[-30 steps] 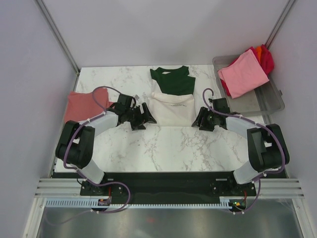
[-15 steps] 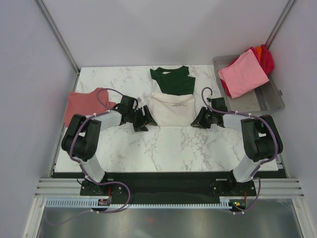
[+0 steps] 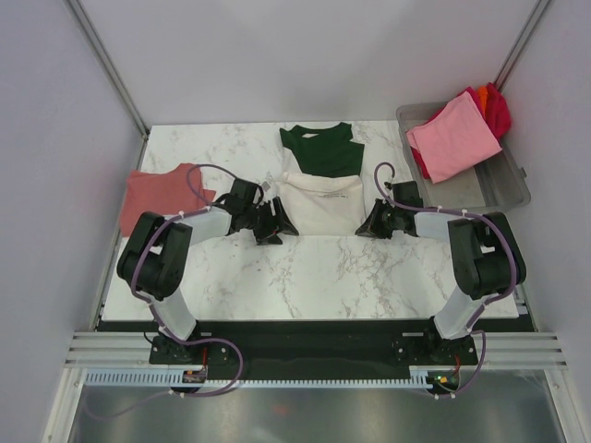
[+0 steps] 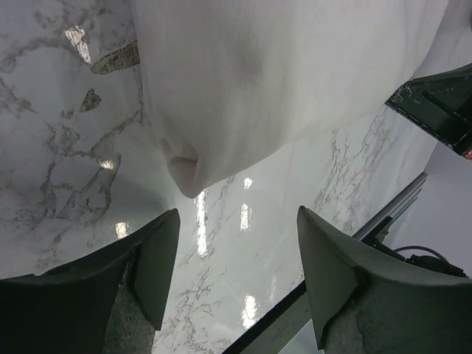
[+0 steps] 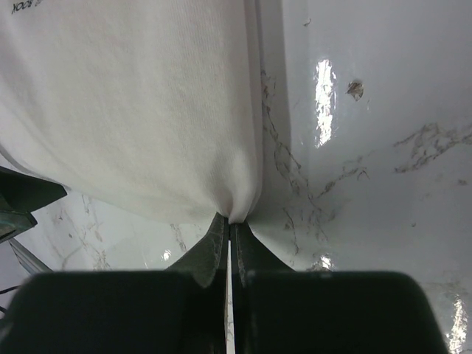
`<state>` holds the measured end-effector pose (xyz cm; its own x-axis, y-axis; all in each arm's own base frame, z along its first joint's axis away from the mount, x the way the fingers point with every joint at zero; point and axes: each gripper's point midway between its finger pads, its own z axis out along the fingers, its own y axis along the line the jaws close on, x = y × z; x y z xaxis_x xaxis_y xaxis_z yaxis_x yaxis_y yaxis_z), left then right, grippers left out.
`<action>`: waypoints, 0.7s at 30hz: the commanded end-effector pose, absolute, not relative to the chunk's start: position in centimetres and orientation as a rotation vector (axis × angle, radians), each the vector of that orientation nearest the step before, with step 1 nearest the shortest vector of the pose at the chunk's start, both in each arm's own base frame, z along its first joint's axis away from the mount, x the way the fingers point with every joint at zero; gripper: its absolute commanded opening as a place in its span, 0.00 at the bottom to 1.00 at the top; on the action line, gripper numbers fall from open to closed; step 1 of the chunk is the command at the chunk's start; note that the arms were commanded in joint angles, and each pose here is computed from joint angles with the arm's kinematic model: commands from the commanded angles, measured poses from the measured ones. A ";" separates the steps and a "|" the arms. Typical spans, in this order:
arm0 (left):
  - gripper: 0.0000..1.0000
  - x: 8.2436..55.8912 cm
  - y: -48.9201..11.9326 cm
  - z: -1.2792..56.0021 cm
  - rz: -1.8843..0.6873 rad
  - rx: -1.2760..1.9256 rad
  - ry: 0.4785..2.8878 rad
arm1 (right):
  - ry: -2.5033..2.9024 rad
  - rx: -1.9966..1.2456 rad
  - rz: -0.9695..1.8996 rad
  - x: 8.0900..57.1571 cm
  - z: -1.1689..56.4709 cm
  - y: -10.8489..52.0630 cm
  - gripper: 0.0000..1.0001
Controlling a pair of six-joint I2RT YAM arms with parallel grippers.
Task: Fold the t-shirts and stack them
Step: Fold the tshirt
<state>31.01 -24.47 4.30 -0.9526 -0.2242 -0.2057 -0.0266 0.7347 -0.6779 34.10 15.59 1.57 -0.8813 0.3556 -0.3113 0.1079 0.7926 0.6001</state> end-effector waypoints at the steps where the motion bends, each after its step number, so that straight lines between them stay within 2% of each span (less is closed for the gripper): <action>1: 0.72 31.9 -24.9 4.2 -1.042 -0.221 2.636 | 2.578 0.336 0.750 33.8 1.0 14.6 0.00; 6: 0.71 32.0 -24.7 4.0 -1.024 -0.235 2.632 | 2.571 0.331 0.742 33.7 1.2 14.5 0.00; 12: 0.78 31.9 -24.6 4.2 -1.037 -0.262 2.601 | 2.571 0.331 0.737 33.7 1.2 14.5 0.00; 21: 0.67 33.0 -24.8 4.1 -1.037 -0.332 2.569 | 2.562 0.330 0.742 33.8 1.6 14.5 0.00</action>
